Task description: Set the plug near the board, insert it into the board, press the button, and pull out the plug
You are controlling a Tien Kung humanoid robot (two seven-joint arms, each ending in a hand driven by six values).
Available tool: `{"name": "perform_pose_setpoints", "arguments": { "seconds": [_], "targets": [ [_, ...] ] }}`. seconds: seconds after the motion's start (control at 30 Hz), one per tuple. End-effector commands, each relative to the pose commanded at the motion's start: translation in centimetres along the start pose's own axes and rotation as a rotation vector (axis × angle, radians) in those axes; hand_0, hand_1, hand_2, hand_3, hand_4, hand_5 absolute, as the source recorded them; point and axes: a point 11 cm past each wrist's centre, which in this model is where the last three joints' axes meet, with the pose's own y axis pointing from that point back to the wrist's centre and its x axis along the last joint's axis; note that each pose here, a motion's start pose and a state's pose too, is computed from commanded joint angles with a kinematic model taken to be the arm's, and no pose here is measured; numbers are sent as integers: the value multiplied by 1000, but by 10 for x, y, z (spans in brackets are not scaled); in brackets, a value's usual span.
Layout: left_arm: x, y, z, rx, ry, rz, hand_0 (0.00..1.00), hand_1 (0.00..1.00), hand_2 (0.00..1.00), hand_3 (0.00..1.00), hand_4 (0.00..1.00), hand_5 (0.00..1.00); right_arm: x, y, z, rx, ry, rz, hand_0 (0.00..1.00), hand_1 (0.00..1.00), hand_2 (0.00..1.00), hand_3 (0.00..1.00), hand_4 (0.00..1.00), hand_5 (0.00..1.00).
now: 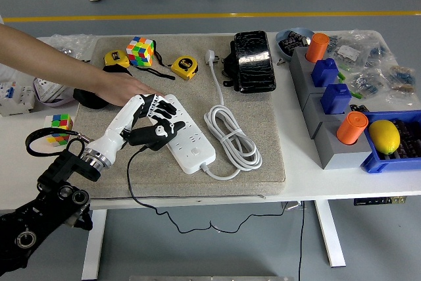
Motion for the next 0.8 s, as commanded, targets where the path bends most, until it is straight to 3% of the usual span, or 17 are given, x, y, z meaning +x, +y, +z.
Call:
{"name": "perform_pose_setpoints", "arguments": {
  "seconds": [0.07,0.1,0.27,0.3,0.47,0.5,0.67,0.7,0.8],
  "targets": [
    [0,0,2,-4,-4,-3,402,503,521,503,948,364,1,0,0,0,1,1,488,537,524,506,814,340],
    [0,0,3,-6,-5,-4,263,339,397,534,949,366,1,0,0,0,2,1,488,537,524,506,814,340],
    [-6,0,16,14,-63,-85,263,339,397,534,949,366,0,0,1,-2,-1,-1,488,537,524,506,814,340],
    [-8,0,20,19,-92,-113,83,48,194,649,861,169,0,0,2,-3,-2,-1,487,537,524,507,814,340],
    [-22,3,31,93,-185,-251,83,48,194,649,861,169,-1,0,3,-4,-4,-2,487,537,524,507,814,340],
    [-25,5,31,114,-198,-279,54,59,168,791,628,2,-1,0,3,-4,-3,-2,490,537,523,507,814,340],
    [-42,11,27,202,-257,-420,54,59,168,791,628,2,-1,0,3,-4,-4,-2,490,537,523,507,814,340],
    [-44,12,25,210,-267,-432,51,66,164,832,788,2,-1,0,3,-5,-4,-2,488,537,523,507,814,340],
    [-48,13,20,224,-294,-446,51,66,164,832,788,2,-1,0,2,-3,-4,-3,488,537,523,507,814,340]
  ]
}}
